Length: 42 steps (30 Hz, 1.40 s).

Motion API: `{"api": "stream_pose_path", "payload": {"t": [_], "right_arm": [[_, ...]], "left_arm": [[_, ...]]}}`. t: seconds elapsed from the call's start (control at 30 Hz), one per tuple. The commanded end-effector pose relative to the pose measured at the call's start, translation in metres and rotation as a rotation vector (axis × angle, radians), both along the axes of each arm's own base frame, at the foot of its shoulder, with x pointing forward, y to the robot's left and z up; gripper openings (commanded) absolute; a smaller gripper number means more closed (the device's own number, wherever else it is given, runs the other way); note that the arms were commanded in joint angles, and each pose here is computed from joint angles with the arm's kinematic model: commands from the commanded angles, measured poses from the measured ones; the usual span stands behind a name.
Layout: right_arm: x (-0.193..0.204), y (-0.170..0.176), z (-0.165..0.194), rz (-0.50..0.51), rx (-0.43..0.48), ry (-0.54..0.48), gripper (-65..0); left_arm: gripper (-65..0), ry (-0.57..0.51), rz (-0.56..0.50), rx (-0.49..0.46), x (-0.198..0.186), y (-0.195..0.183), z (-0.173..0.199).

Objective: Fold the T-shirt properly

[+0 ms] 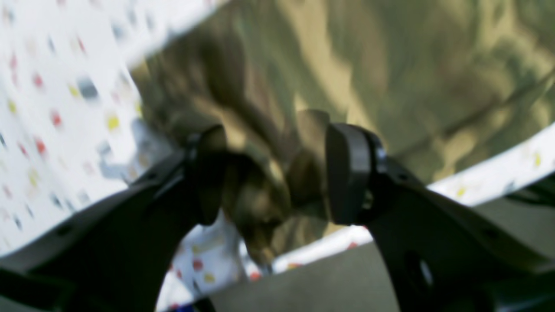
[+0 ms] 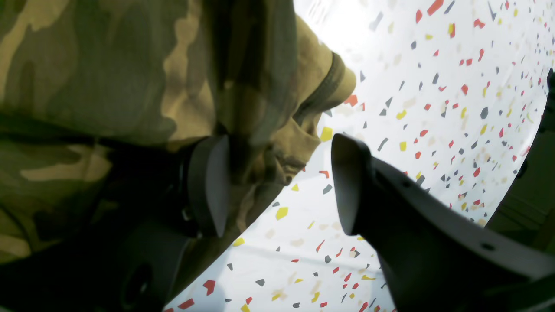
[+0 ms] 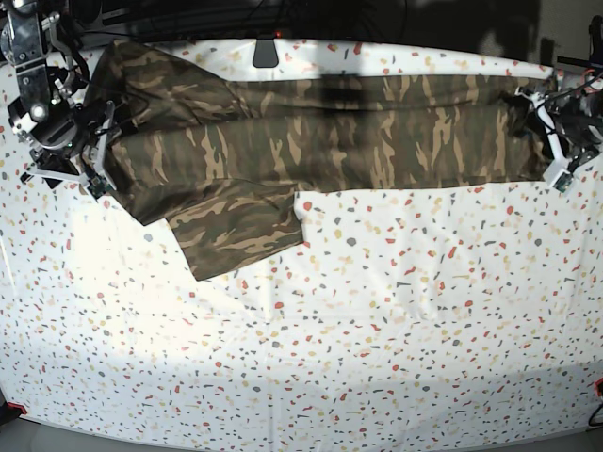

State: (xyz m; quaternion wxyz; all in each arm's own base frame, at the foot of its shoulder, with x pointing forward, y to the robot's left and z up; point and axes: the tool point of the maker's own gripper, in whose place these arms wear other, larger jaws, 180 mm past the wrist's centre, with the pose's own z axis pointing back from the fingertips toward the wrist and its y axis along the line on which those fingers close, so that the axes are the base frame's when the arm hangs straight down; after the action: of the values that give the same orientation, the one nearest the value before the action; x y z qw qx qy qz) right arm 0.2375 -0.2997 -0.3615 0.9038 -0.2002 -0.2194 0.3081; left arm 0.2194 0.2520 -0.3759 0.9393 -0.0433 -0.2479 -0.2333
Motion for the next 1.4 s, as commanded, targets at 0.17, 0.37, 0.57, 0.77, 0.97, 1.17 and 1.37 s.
{"api": "stream_pose_path", "payload": {"t": [0.17,0.37,0.57,0.77,0.97,1.17,1.37], "right_arm": [[0.041,0.012,0.035,0.024,0.091,-0.228,-28.5],[0.107,0.057,0.094,-0.002,0.401,-0.479,-28.6],[0.163,0.081,0.107,-0.058,0.596,-0.554,-28.6],[0.215,0.072,0.049,-0.188,0.654,-0.377,-28.6],[0.219,0.084,-0.009,-0.233,0.709,-0.144,-28.6],[0.19,0.091,-0.042,-0.214,0.722,0.006,-28.6],[0.17,0.107,-0.05,-0.208,0.796,0.119,-41.6]], "left_arm": [[-28.7,-0.125,-0.024,0.07,0.024,0.012,0.019],[-28.7,-0.168,0.003,0.0,0.037,-0.005,0.024],[-28.7,-0.178,0.046,-0.118,0.035,-0.038,0.013],[-28.7,-0.187,0.06,-0.158,0.035,-0.049,0.011],[-28.7,-0.183,0.06,-0.155,0.035,-0.049,0.01],[-28.7,-0.184,0.06,-0.156,0.035,-0.049,0.011],[-28.7,-0.184,0.06,-0.156,0.035,-0.049,0.01]]}}
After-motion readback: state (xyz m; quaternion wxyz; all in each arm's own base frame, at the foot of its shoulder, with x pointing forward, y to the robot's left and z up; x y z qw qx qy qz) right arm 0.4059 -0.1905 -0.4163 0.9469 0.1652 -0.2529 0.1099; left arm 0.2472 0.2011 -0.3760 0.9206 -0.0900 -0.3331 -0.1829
